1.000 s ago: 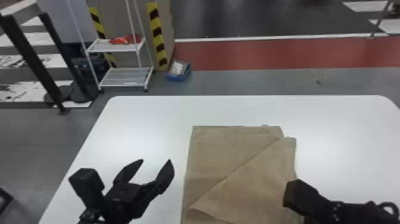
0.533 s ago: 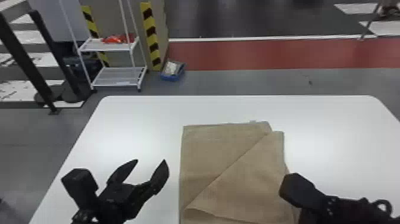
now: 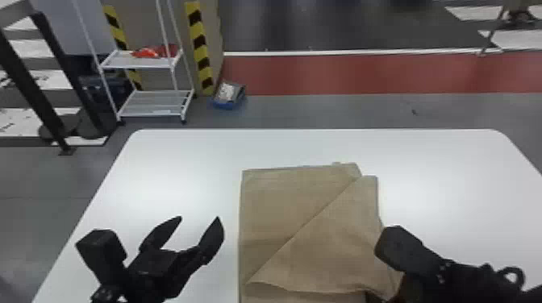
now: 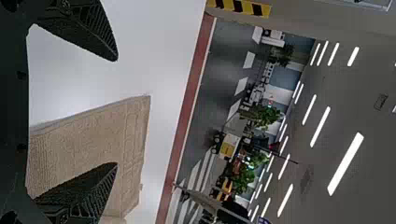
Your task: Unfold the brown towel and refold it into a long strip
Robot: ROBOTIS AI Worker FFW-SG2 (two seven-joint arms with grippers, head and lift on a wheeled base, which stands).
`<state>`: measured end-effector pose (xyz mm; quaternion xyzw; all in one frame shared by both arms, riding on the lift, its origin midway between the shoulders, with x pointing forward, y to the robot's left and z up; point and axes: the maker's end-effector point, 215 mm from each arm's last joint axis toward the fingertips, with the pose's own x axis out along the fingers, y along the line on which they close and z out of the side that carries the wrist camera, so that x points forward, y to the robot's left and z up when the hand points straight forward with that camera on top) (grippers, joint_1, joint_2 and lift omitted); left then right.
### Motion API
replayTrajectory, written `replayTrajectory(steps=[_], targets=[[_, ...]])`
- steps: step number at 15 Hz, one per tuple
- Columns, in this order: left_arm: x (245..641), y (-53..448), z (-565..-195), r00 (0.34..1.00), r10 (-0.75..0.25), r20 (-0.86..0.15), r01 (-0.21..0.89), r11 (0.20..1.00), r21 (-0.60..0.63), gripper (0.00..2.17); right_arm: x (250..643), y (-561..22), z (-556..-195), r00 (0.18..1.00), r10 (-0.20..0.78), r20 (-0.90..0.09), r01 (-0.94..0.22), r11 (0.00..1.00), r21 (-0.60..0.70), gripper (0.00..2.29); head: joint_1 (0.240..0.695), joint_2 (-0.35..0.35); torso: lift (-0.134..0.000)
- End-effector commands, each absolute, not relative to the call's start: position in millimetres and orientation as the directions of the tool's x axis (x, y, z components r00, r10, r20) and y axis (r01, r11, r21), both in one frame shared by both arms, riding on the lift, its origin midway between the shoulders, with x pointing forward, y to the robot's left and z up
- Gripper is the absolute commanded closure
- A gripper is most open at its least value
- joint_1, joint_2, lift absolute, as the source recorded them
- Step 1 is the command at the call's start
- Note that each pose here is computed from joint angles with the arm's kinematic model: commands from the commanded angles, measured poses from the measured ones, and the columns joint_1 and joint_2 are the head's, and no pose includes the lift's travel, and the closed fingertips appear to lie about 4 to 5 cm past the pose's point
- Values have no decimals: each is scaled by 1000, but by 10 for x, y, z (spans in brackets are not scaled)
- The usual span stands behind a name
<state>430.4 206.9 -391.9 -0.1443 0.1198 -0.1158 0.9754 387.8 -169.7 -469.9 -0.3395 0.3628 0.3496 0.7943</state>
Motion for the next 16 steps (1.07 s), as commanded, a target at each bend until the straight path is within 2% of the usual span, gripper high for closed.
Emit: replayTrajectory(steps=[1, 4, 5, 8, 10, 12, 15, 16], targets=[[4304, 2070, -3919, 944, -260, -200, 191, 932, -309, 76, 3847, -1683, -4707, 478, 316, -819, -808, 523, -270, 178, 695, 53, -103], [4297, 2079, -3934, 944, -259, -203, 189, 932, -309, 76, 3785, -1692, -4738, 458, 320, -829, -818, 516, -254, 221, 695, 56, -103], [4297, 2077, -3934, 944, -259, -203, 188, 932, -310, 76, 3779, -1683, -4730, 455, 325, -829, -822, 512, -250, 306, 695, 56, -103], [4298, 2068, -3925, 944, -260, -202, 190, 931, -311, 76, 3757, -1669, -4699, 446, 336, -829, -827, 509, -239, 846, 695, 57, -103], [4298, 2079, -3926, 944, -259, -202, 190, 932, -309, 76, 3767, -1686, -4650, 455, 340, -823, -822, 515, -242, 1362, 695, 57, -103], [4294, 2082, -3923, 945, -259, -201, 189, 932, -309, 76, 3759, -1700, -4602, 460, 343, -819, -819, 519, -243, 1673, 695, 56, -103], [4296, 2092, -3914, 946, -257, -198, 188, 932, -309, 76, 3735, -1740, -4585, 459, 343, -820, -818, 522, -240, 1693, 695, 53, -103], [4296, 2092, -3914, 946, -257, -198, 188, 932, -309, 80, 3730, -1754, -4584, 456, 345, -821, -820, 522, -236, 1811, 695, 52, -103]])
